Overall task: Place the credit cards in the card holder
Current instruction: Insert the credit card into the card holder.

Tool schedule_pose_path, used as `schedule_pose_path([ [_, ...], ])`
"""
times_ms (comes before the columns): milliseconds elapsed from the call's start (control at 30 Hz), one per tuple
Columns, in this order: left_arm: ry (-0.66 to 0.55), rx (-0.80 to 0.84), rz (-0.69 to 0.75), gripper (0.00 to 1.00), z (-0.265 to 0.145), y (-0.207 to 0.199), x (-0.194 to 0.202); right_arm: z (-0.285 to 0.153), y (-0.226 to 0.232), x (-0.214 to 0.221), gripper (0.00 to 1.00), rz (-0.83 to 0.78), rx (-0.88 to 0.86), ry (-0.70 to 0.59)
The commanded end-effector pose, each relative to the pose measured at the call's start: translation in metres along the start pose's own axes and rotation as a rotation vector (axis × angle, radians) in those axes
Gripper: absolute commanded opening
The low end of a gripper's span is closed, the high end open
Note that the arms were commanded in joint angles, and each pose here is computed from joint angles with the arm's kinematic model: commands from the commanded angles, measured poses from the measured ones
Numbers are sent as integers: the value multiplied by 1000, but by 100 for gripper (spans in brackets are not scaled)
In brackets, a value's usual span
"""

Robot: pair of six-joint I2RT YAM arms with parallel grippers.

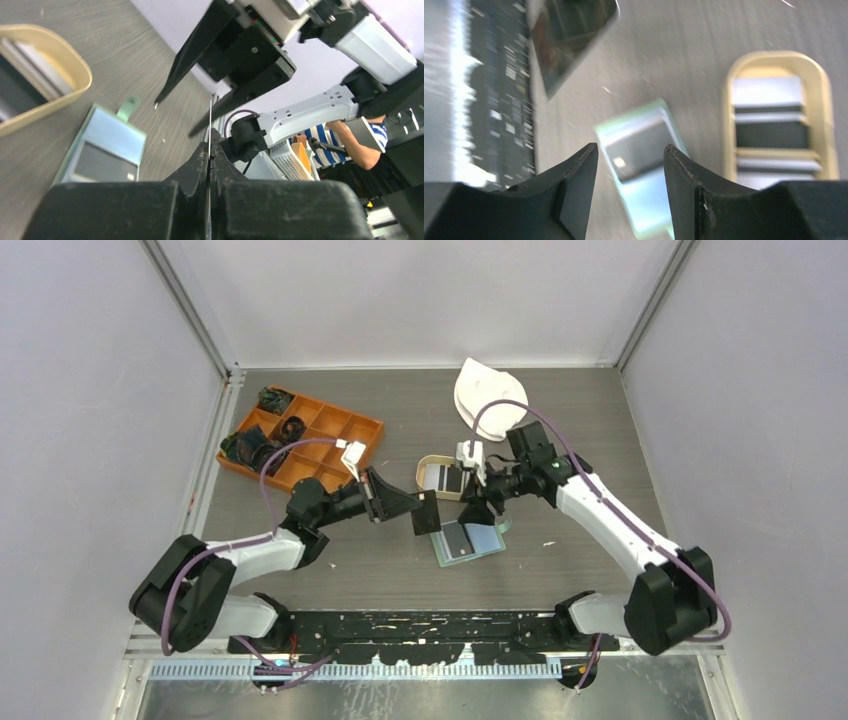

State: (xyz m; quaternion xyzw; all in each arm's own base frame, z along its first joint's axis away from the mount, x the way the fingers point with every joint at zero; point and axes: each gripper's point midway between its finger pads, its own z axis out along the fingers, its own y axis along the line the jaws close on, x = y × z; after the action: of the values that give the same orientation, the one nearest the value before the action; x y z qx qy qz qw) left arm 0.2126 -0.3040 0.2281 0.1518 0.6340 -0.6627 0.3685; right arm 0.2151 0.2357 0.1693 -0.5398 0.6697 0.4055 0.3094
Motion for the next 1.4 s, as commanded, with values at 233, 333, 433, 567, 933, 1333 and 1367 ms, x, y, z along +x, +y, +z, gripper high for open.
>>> schedule_pose_path([
  [233, 4, -236, -197, 0, 1, 42, 59, -50, -90, 83, 25, -359, 464, 433],
  [333, -7, -264, -227, 0, 8, 51, 62, -49, -102, 104, 24, -374, 476, 528],
  [433, -17, -299, -254, 0, 14, 61, 68, -48, -109, 125, 24, -380, 471, 612],
  [567, -69, -306, -288, 0, 21, 70, 69, -42, -113, 142, 23, -386, 447, 699],
  [933, -165, -322, -370, 0, 28, 95, 83, -15, -89, 161, 24, -360, 278, 728],
  [1333, -175, -363, -372, 0, 25, 104, 90, 9, -70, 143, 25, -327, 223, 663],
  [1367, -173, -368, -369, 0, 24, 105, 91, 8, -73, 140, 26, -323, 240, 660],
])
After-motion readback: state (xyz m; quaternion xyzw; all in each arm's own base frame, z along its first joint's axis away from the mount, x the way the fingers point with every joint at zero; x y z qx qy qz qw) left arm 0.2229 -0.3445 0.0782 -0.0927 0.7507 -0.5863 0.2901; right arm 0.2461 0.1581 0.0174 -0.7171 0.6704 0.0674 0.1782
